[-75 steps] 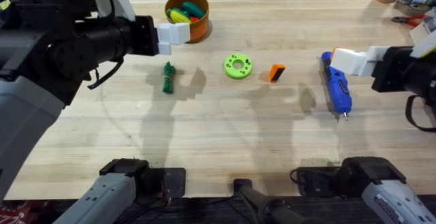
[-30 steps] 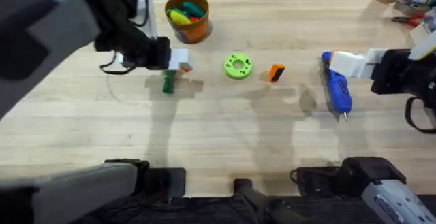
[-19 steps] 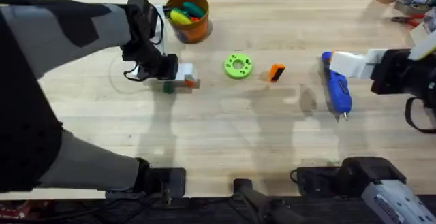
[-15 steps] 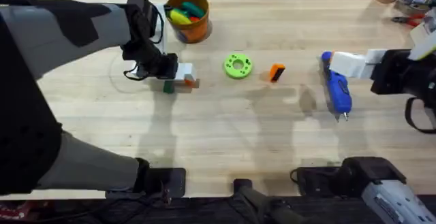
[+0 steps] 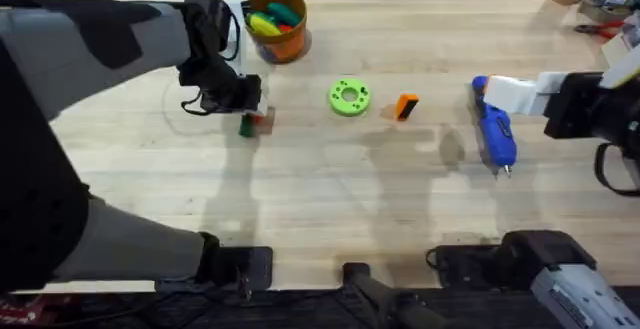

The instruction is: Pick up the gripper from the table and insert it into the empty holder that is missing its gripper. Then pick up a screw, insert it into the mounting hole, and use the screwdriver to tighten it. Finally, clean up the table by picking up the vegetable and placing it into the bucket.

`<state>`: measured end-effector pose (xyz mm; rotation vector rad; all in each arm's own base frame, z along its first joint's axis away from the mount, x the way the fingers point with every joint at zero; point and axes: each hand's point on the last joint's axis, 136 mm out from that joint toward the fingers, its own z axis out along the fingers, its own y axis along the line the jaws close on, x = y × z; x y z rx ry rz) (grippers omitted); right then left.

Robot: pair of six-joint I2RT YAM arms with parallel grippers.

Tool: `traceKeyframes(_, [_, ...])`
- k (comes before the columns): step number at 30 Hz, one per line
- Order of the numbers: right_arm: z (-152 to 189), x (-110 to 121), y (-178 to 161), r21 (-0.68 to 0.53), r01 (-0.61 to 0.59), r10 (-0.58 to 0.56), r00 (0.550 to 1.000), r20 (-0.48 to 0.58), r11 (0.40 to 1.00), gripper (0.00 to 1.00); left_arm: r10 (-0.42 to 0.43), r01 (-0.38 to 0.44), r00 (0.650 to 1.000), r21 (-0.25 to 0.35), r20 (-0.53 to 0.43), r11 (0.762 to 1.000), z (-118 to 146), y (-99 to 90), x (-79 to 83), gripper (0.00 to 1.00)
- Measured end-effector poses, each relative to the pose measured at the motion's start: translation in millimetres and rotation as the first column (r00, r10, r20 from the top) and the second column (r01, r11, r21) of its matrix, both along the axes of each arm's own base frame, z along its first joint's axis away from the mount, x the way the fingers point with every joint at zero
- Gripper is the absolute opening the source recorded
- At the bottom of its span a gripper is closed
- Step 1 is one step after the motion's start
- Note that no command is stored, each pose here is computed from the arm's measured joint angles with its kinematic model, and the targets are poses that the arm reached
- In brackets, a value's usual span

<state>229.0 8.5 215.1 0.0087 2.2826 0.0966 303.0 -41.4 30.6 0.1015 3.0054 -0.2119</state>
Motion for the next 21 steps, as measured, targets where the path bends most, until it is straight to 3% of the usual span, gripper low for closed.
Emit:
traceKeyframes(17, [0.0,0.0,0.0,0.0,0.0,0.0,1.0,0.0,1.0,0.929,0.007,-0.007,1.0,0.026,-0.012,1.0,2.1,4.8,-4.3,0.003])
traceKeyframes(21, [0.0,-0.1,0.0,0.0,0.0,0.0,1.0,0.0,1.0,0.929,0.02,-0.021,1.0,0.047,0.013,0.999,17.5,9.5,-7.5,0.003])
